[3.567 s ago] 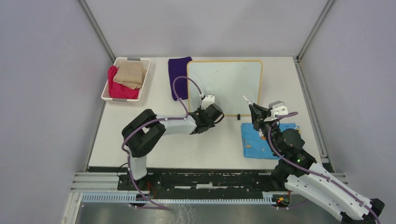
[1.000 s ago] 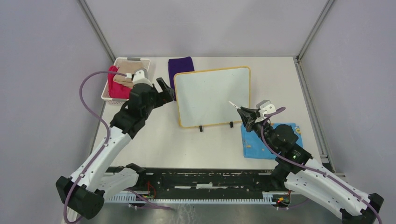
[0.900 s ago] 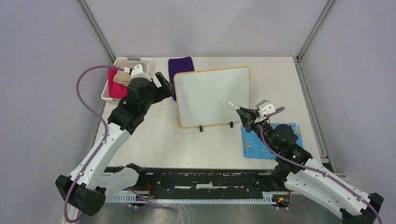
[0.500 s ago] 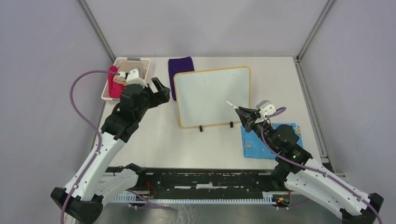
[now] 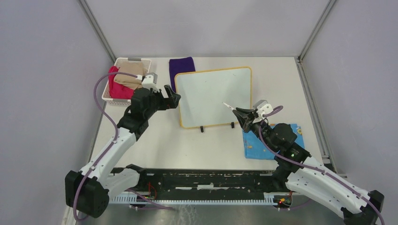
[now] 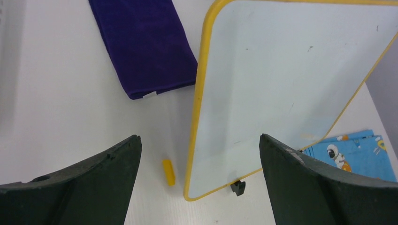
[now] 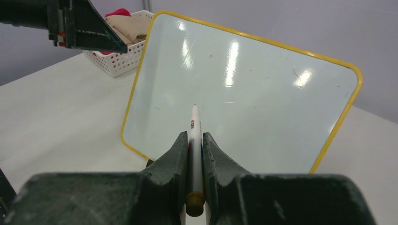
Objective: Write a sentence on the whiteboard
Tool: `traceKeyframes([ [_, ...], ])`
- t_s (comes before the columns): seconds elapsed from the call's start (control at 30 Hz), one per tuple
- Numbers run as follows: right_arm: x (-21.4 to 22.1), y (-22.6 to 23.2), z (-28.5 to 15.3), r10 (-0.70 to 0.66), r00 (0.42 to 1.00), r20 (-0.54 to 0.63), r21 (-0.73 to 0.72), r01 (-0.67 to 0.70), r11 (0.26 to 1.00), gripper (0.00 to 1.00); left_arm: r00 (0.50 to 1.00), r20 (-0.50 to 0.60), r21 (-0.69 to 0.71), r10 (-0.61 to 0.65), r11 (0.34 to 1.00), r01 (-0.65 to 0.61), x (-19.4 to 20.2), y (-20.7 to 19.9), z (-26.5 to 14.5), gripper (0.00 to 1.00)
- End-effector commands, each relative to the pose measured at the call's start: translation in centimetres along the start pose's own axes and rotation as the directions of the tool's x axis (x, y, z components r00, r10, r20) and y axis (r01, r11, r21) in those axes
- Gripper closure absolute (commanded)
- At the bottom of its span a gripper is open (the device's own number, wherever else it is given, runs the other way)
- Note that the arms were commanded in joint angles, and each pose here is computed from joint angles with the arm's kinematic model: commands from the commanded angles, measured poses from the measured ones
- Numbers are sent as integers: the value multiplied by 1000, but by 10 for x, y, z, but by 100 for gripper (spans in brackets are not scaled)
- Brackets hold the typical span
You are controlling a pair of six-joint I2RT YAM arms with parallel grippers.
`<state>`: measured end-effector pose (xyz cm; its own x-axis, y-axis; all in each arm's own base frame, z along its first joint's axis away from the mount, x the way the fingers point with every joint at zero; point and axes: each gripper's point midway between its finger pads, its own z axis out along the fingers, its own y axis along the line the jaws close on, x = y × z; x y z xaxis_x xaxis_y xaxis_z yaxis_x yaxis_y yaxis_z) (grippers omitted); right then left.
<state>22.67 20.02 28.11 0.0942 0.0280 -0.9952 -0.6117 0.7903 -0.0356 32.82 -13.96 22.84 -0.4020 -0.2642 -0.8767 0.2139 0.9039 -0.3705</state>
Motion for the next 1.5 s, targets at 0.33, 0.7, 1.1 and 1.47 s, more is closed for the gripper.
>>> traceKeyframes([
  [0.33,-28,2,5,36,996,84,-9,-35,999,100,989,126,131,75,987,-92,-27,-21,31,0],
  [0.7,-26,-5,4,33,995,91,32,-36,999,100,978,157,207,134,964,-166,-50,-23,28,4],
  [1.1,-38,-1,7,36,991,129,5,-37,999,100,994,76,473,-73,880,29,-8,-20,21,3],
  [1.47,-50,17,18,94,983,158,-86,-81,993,100,994,-80,619,-78,778,111,29,-29,38,9],
])
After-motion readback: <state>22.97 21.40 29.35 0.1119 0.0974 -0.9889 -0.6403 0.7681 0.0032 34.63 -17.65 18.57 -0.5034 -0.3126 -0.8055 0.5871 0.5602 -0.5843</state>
